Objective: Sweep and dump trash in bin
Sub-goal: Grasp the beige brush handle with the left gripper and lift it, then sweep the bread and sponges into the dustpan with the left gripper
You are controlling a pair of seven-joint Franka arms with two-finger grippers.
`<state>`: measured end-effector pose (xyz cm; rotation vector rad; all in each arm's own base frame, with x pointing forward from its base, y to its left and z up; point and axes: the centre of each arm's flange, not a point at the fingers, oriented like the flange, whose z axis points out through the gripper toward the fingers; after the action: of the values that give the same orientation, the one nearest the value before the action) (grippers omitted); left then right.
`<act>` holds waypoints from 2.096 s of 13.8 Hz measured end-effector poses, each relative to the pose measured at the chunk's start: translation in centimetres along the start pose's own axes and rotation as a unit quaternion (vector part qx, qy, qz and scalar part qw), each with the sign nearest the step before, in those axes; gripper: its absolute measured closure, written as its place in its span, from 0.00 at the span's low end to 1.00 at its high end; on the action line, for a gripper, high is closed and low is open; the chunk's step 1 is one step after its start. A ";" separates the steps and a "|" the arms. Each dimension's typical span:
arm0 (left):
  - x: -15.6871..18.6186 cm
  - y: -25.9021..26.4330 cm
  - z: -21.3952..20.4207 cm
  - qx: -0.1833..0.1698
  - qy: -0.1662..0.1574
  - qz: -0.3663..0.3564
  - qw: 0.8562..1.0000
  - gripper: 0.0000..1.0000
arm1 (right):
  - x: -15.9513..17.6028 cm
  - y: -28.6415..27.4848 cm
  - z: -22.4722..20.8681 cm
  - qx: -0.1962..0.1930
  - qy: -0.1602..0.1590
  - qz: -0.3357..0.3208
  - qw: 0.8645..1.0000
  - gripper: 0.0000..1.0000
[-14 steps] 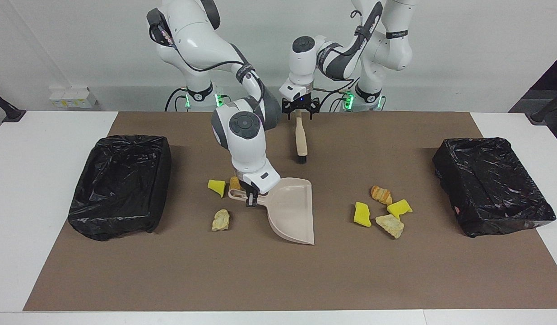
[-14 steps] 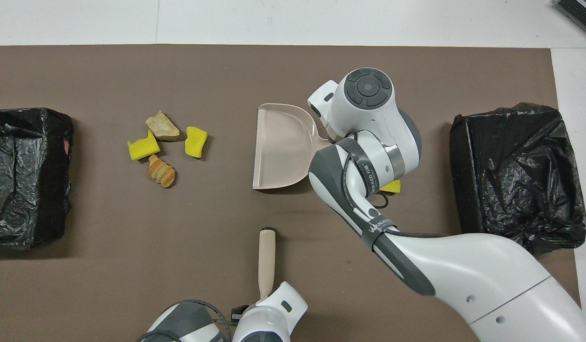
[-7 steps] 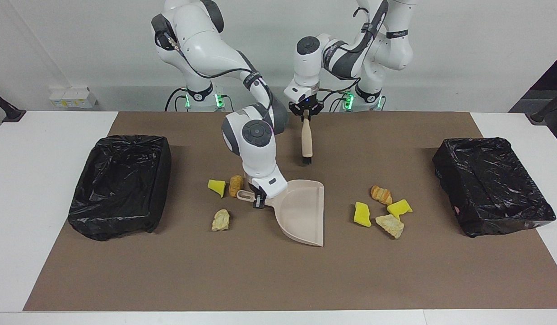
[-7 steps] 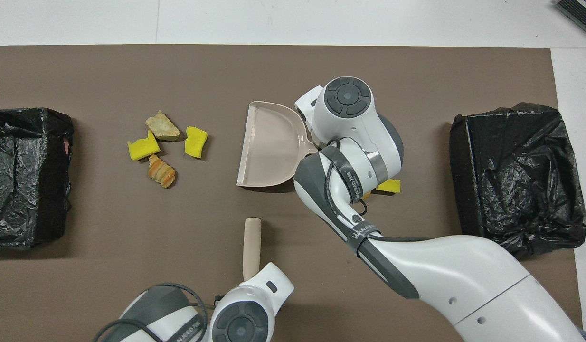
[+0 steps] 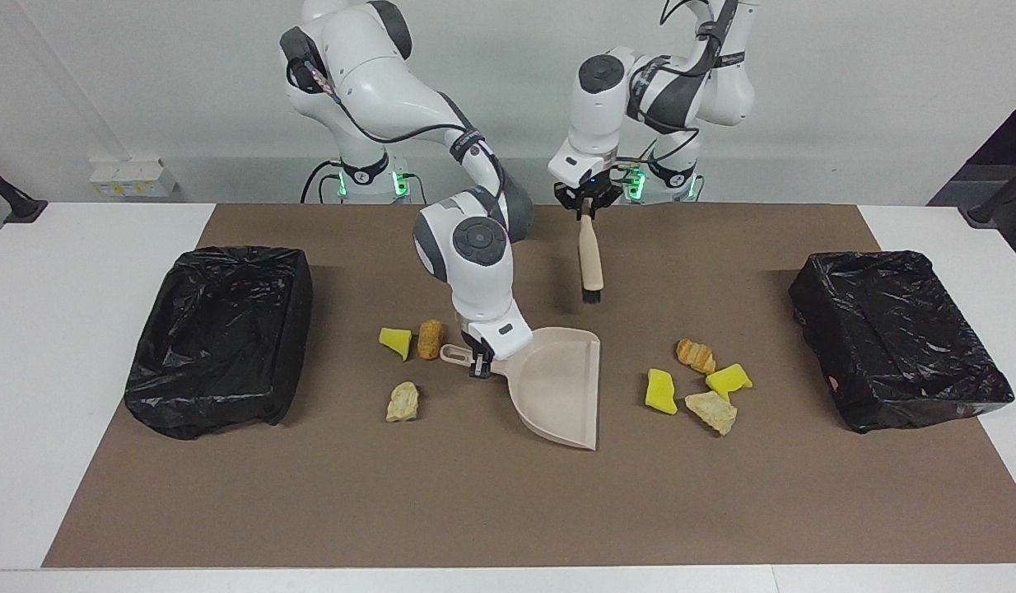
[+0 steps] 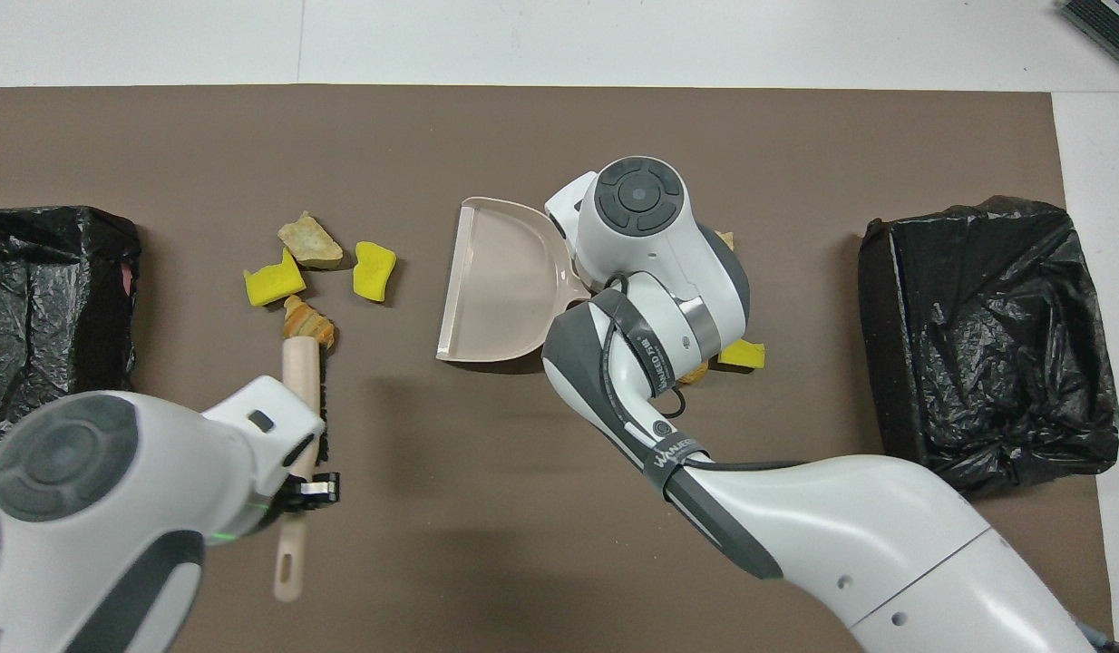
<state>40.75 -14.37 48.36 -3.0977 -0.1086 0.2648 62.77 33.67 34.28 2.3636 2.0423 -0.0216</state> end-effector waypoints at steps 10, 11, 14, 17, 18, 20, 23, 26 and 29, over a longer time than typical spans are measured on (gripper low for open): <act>19.7 -11.9 5.4 -0.039 -0.026 0.028 0.999 0.74 | 1.7 -1.4 -1.1 -0.032 -0.076 -0.054 0.995 0.67; 20.1 -11.6 6.2 -0.040 -0.027 0.032 0.998 0.74 | 1.7 -1.4 -1.1 -0.035 -0.081 -0.056 0.995 0.67; 20.9 -9.6 7.2 -0.042 -0.011 0.050 0.998 0.74 | 1.7 -1.4 -1.0 -0.036 -0.083 -0.065 0.994 0.67; 21.0 -6.9 7.7 -0.049 0.002 0.066 0.997 0.74 | 1.6 -1.3 -1.0 -0.035 -0.085 -0.076 0.993 0.67; 20.8 -5.8 8.2 -0.051 0.002 0.072 0.996 0.74 | 1.6 -1.3 -1.0 -0.035 -0.084 -0.076 0.993 0.67; 20.1 -3.4 9.2 -0.058 0.003 0.081 0.995 0.74 | 1.6 -1.3 -1.0 -0.036 -0.084 -0.076 0.993 0.67; 18.9 1.0 9.5 -0.057 0.003 0.107 0.993 0.74 | 1.6 -1.2 -1.0 -0.038 -0.082 -0.077 0.993 0.67; 17.2 5.9 9.5 -0.068 -0.002 0.125 0.990 0.74 | 1.7 -1.2 -1.0 -0.038 -0.082 -0.077 0.993 0.67; 15.1 10.4 9.5 -0.073 -0.006 0.152 0.986 0.74 | 1.7 -1.2 -1.0 -0.039 -0.081 -0.077 0.993 0.67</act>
<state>54.67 -23.42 36.09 -3.2504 0.3657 0.2942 61.82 35.54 35.24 2.0807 2.1012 -0.1284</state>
